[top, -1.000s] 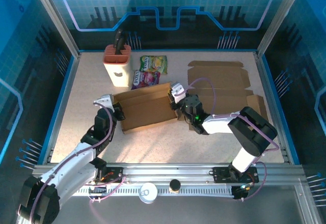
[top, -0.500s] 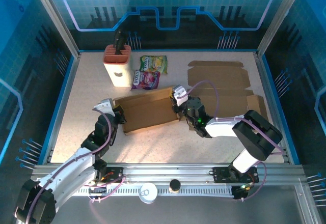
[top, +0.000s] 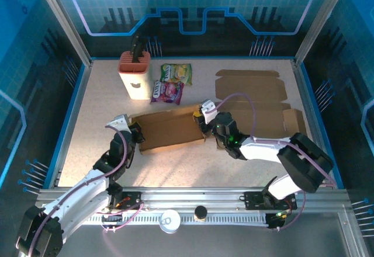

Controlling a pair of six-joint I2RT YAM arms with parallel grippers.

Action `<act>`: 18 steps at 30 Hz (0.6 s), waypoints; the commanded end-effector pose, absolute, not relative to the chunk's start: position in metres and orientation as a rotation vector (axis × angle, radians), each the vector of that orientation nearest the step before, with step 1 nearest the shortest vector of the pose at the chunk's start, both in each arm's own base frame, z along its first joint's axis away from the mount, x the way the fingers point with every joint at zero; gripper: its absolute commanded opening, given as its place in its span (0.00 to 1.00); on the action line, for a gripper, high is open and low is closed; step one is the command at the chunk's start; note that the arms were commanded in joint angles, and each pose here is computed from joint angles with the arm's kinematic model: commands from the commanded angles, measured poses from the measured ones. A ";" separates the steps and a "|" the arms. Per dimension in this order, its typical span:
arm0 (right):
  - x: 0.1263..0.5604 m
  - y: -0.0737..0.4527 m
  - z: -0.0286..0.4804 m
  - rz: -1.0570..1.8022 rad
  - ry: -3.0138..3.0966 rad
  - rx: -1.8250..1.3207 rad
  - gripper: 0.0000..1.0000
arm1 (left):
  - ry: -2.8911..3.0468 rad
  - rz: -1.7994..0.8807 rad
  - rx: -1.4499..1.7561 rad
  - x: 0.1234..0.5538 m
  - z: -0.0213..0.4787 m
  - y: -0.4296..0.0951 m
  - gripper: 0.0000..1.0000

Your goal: Fold the paper box

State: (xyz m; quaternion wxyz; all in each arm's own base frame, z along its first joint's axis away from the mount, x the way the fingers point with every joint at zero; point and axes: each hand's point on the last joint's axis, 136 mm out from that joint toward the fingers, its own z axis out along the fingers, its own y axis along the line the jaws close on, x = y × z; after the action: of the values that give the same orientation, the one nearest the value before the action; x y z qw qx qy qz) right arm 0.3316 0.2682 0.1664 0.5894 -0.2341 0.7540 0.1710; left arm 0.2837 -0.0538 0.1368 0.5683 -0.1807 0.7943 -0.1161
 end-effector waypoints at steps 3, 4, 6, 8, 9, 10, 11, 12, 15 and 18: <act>0.304 0.278 0.173 0.554 1.817 -0.542 0.50 | 2.019 -0.207 -0.433 0.270 0.099 -0.053 0.00; 0.301 0.279 0.174 0.574 1.825 -0.544 0.52 | 2.020 -0.204 -0.436 0.270 0.098 -0.052 0.00; 0.294 0.279 0.176 0.599 1.838 -0.539 0.56 | 2.018 -0.201 -0.440 0.270 0.099 -0.052 0.00; 0.288 0.277 0.177 0.623 1.848 -0.526 0.58 | 2.016 -0.196 -0.441 0.270 0.099 -0.052 0.00; 0.284 0.275 0.179 0.639 1.846 -0.516 0.59 | 2.015 -0.196 -0.441 0.269 0.100 -0.052 0.00; 0.281 0.273 0.180 0.651 1.849 -0.510 0.60 | 2.014 -0.194 -0.441 0.269 0.100 -0.052 0.00; 0.277 0.272 0.181 0.662 1.851 -0.512 0.61 | 2.012 -0.196 -0.442 0.269 0.100 -0.052 0.00; 0.273 0.271 0.182 0.669 1.857 -0.514 0.61 | 2.011 -0.195 -0.443 0.269 0.101 -0.052 0.00; 0.261 0.268 0.190 0.698 1.862 -0.529 0.62 | 2.002 -0.199 -0.459 0.269 0.102 -0.052 0.00; 0.247 0.263 0.199 0.734 1.863 -0.520 0.63 | 1.990 -0.202 -0.474 0.270 0.103 -0.051 0.00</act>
State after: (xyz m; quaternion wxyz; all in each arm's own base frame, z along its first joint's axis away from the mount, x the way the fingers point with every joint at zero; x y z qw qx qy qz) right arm 0.2658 0.2644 0.2023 0.5361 -0.2147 0.7648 0.2857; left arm 0.2809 -0.0550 0.1283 0.5564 -0.1945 0.8007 -0.1069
